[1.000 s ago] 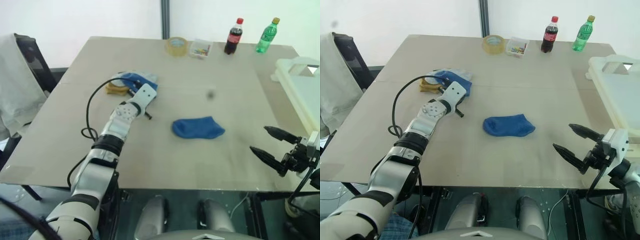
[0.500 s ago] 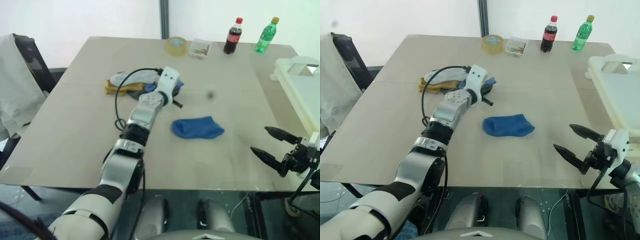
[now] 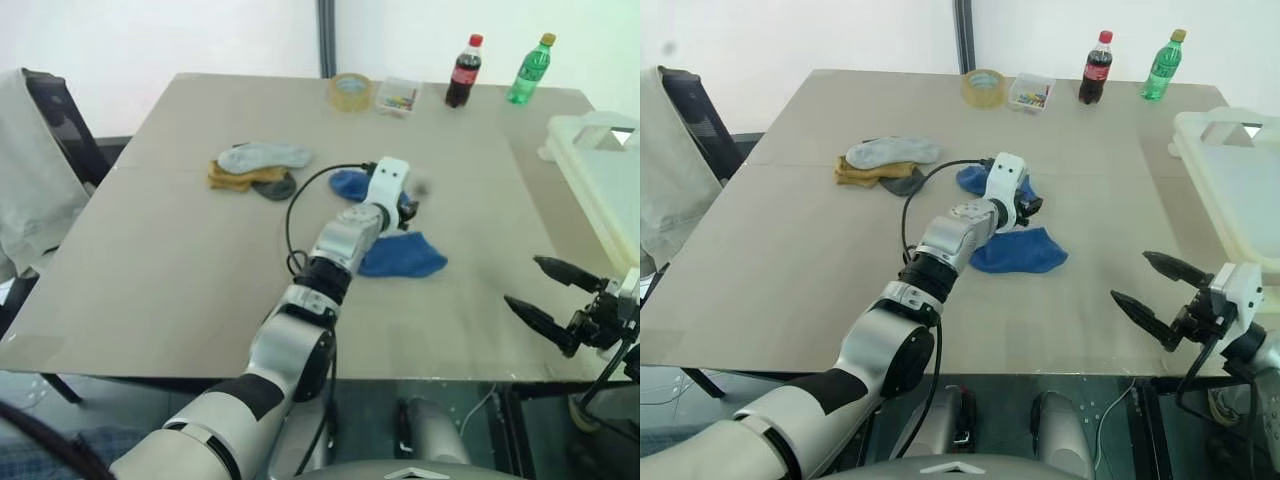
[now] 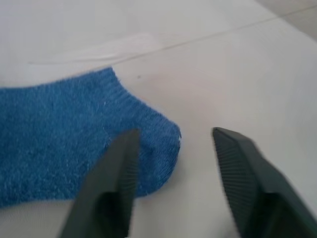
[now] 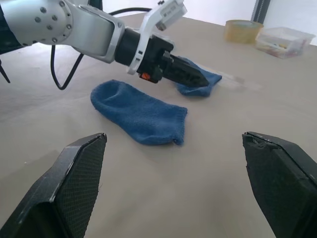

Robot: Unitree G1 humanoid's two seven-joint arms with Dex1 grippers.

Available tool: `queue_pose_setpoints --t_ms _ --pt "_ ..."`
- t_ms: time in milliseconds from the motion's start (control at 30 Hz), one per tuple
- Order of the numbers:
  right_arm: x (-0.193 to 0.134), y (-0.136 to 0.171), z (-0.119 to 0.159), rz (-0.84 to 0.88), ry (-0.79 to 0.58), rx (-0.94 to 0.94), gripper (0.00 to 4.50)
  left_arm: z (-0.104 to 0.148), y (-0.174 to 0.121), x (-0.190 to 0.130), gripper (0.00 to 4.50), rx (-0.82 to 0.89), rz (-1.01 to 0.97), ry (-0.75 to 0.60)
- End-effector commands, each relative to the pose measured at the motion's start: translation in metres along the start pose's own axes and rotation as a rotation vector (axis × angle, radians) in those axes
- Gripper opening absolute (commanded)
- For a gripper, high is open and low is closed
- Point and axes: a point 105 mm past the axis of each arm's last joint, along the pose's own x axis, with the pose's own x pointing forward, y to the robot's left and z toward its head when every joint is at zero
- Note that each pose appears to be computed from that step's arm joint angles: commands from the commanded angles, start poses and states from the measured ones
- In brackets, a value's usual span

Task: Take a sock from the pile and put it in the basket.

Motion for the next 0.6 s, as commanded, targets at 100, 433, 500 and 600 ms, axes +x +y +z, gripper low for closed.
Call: queue_pose_setpoints --t_ms 100,433,500,600 --pt "0.006 -0.020 -0.001 -0.121 0.094 -0.050 4.50 0.047 -0.001 -0.023 2.85 -0.125 -0.146 -0.100" --pt "0.120 -0.050 -0.025 -0.174 0.278 0.111 4.50 0.031 0.139 -0.044 2.85 -0.021 0.222 -0.074" --pt "0.143 -0.050 -0.030 -0.177 0.314 0.198 4.50 0.024 0.148 -0.046 2.85 -0.010 0.239 -0.060" --pt "0.173 -0.053 -0.034 -0.206 0.338 0.297 4.50 0.015 0.157 -0.050 2.85 0.026 0.273 -0.036"
